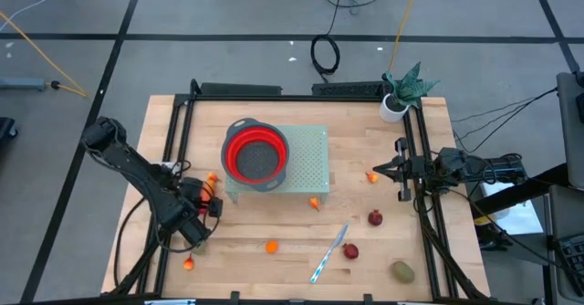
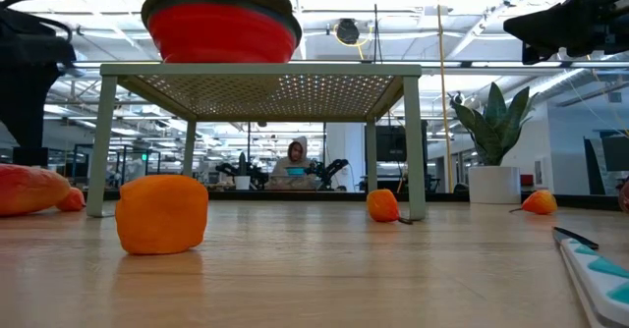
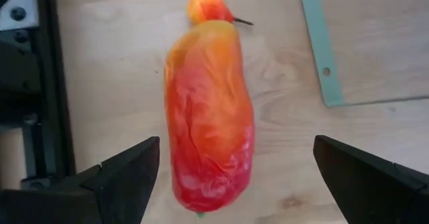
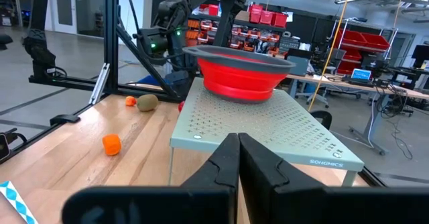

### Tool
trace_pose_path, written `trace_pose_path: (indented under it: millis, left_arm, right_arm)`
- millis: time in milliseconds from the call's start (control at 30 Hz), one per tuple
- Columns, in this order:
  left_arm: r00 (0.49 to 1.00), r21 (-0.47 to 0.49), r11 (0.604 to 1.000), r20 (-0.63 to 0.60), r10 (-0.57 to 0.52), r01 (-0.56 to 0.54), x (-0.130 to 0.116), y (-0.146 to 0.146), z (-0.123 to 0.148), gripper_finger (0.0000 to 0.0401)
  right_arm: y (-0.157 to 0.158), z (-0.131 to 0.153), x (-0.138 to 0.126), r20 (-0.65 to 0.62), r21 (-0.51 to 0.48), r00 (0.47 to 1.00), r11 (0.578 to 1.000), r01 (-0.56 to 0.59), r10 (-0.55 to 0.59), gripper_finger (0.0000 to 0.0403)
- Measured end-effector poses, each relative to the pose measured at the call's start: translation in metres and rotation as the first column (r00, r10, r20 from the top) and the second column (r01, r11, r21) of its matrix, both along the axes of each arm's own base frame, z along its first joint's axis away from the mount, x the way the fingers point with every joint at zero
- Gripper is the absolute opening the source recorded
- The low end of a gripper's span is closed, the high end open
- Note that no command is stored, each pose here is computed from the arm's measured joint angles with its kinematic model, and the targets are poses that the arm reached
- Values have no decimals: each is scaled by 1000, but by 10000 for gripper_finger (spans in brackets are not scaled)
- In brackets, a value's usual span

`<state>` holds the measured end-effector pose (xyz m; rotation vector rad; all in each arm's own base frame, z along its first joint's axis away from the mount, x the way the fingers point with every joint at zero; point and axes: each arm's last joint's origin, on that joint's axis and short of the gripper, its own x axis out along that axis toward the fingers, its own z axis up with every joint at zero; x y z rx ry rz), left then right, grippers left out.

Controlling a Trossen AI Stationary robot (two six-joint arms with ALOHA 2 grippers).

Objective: Pick & Place Fruit
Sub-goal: Put the red mango into the red strainer bowl on the shelf

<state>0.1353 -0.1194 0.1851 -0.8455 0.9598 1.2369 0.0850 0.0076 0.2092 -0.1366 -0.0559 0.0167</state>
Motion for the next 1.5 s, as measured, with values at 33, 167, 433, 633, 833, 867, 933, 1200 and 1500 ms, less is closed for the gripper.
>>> trace_pose_path:
  millis: [33, 167, 433, 633, 833, 867, 933, 1200, 1500]
  left_arm:
    - [1000, 3, 1000, -3, 1, -1, 0, 0, 0, 392]
    - [1000, 23, 1000, -3, 3, -2, -2, 2, -3, 392]
    - [998, 23, 998, -15, 61, -61, -6, 9, -16, 393]
    - [996, 17, 997, -30, 82, -81, -8, 15, -27, 393]
    - [997, 16, 998, -44, 61, -60, -8, 20, -34, 392]
    - [998, 10, 999, -42, 53, -53, -8, 21, -36, 392]
    - [999, -3, 999, -37, 39, -39, -7, 22, -39, 392]
    - [998, -72, 997, -62, 17, -21, -7, 24, -49, 392]
    - [998, -78, 997, -68, 11, -16, -7, 24, -49, 302]
  right_arm:
    - [0, 0, 0, 0, 0, 1000, 1000, 0, 0, 0]
    - [0, 0, 0, 0, 0, 1000, 1000, 0, 0, 0]
    - [0, 0, 0, 0, 0, 1000, 1000, 0, 0, 0]
    - [0, 0, 0, 0, 0, 1000, 1000, 0, 0, 0]
    - [0, 0, 0, 0, 0, 1000, 1000, 0, 0, 0]
    - [0, 0, 0, 0, 0, 1000, 1000, 1, -1, 0]
    - [0, 0, 0, 0, 0, 1000, 1000, 1, -1, 0]
    - [0, 0, 0, 0, 0, 1000, 1000, 0, 0, 0]
    - [0, 0, 0, 0, 0, 1000, 1000, 1, -1, 0]
